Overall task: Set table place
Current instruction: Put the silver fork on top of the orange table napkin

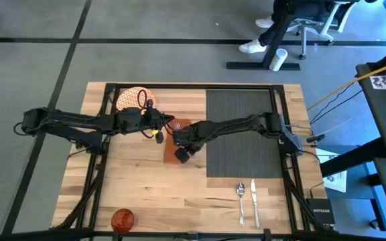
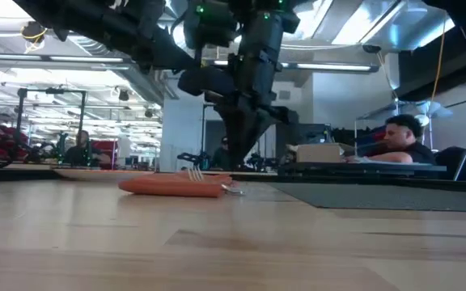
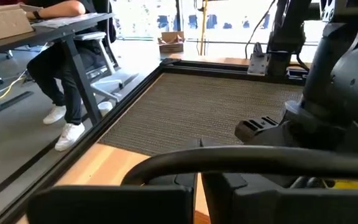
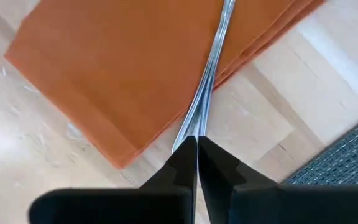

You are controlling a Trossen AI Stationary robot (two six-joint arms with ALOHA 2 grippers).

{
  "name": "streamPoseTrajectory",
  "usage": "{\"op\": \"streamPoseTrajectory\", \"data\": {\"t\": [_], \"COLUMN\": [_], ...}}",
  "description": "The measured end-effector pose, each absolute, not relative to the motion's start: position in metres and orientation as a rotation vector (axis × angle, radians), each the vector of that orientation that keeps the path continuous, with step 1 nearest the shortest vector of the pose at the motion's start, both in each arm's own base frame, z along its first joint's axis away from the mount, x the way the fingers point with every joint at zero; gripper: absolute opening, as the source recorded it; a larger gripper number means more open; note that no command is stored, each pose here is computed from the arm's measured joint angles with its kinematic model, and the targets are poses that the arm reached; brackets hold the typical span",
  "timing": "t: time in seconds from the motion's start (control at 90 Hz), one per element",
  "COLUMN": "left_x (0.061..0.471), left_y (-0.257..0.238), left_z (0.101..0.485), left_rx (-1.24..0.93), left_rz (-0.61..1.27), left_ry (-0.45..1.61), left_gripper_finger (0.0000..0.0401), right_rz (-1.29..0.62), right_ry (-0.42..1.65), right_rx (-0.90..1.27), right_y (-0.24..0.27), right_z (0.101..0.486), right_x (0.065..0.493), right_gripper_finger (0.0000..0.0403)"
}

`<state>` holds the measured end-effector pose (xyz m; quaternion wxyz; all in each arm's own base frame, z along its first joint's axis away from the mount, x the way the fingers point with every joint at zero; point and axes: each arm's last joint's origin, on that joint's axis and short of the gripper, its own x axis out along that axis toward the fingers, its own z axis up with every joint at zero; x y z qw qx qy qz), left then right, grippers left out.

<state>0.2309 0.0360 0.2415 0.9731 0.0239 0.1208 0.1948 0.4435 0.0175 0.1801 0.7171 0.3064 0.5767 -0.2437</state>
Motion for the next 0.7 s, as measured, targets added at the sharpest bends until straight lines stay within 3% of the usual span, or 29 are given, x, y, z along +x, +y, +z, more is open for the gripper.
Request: {"op": "streamPoseTrajectory", "data": {"t": [0.167, 0.489, 0.7], "left_x": [0.231, 0.231, 0.231], "left_y": [0.036, 0.036, 0.036], "left_z": [0.241, 0.240, 0.239], "left_rx": [0.048, 0.049, 0.050], "left_rz": [0.392, 0.390, 0.393], "left_ry": [0.246, 0.254, 0.262], "left_gripper_finger": [0.0000, 0.0000, 0.0000], "right_rz": [-0.520, -0.544, -0.569], "right_ry": [1.289, 1.295, 1.348], "right_rx": [0.724, 0.681, 0.665], "right_y": [0.019, 0.024, 0.024], "right_z": [0.179, 0.162, 0.138], "right_x": [0.444, 0.449, 0.452], "right_gripper_finger": [0.0024, 0.0132, 0.0149]}}
